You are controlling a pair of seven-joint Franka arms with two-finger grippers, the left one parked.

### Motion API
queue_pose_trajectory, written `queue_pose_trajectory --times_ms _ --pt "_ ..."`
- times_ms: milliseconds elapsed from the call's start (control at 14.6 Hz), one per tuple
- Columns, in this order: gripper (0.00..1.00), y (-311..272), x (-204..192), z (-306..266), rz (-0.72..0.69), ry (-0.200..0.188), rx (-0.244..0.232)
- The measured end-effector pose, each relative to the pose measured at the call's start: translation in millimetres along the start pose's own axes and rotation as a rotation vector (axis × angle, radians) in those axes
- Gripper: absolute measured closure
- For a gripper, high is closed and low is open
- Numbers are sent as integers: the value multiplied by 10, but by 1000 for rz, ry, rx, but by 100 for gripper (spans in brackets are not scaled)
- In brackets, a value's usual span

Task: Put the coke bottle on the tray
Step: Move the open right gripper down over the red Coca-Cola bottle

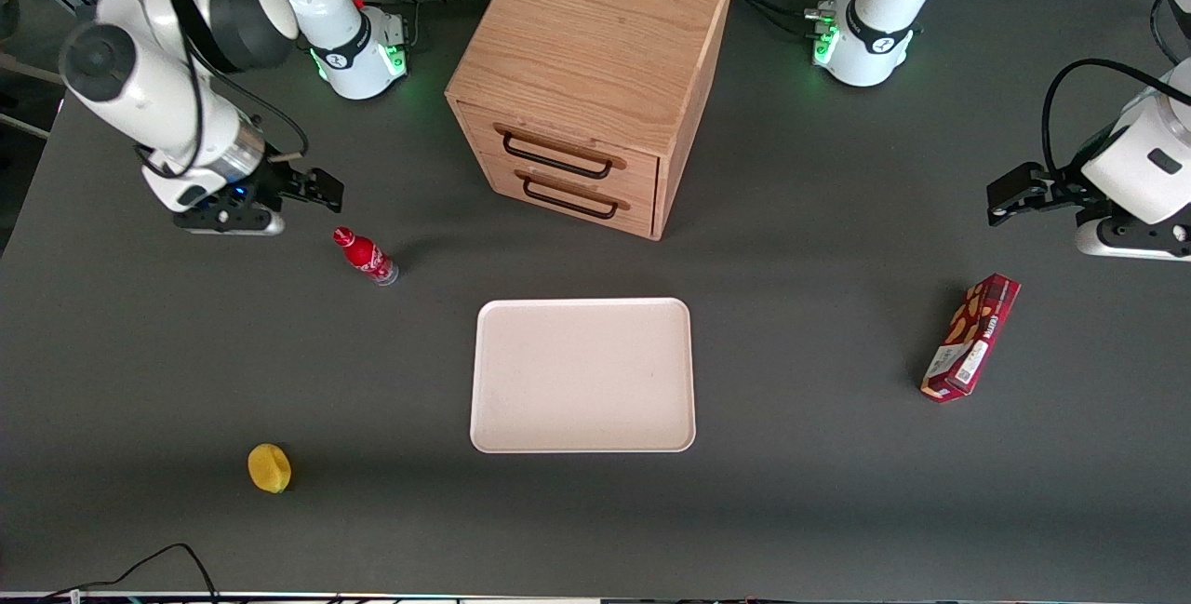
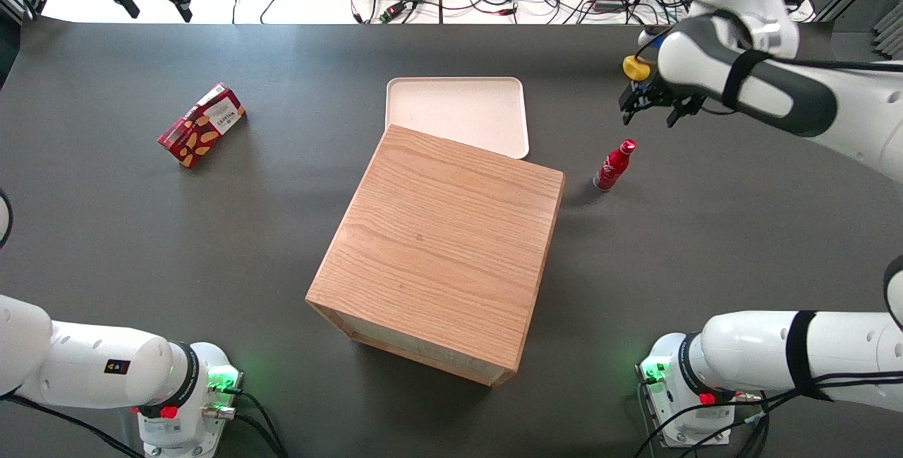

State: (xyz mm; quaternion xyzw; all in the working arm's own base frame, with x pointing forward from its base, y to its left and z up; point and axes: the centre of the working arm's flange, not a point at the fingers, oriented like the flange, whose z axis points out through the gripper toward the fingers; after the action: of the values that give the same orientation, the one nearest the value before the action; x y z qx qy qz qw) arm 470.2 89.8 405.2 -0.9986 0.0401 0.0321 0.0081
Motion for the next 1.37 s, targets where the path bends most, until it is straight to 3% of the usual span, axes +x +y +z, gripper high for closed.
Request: queue_pose_trajectory --times_ms 206,412,549,686,1098,1167,1373 --pt "0 47 17 550 7 28 14" --pt "0 82 -34 855 11 19 16" --pt "3 88 -52 889 12 16 15" --pt "12 87 -51 885 11 17 15" --pt "14 -20 -62 835 -11 32 14" --pt "17 -20 -59 831 -11 33 15" --pt "47 -20 -58 830 -16 34 10"
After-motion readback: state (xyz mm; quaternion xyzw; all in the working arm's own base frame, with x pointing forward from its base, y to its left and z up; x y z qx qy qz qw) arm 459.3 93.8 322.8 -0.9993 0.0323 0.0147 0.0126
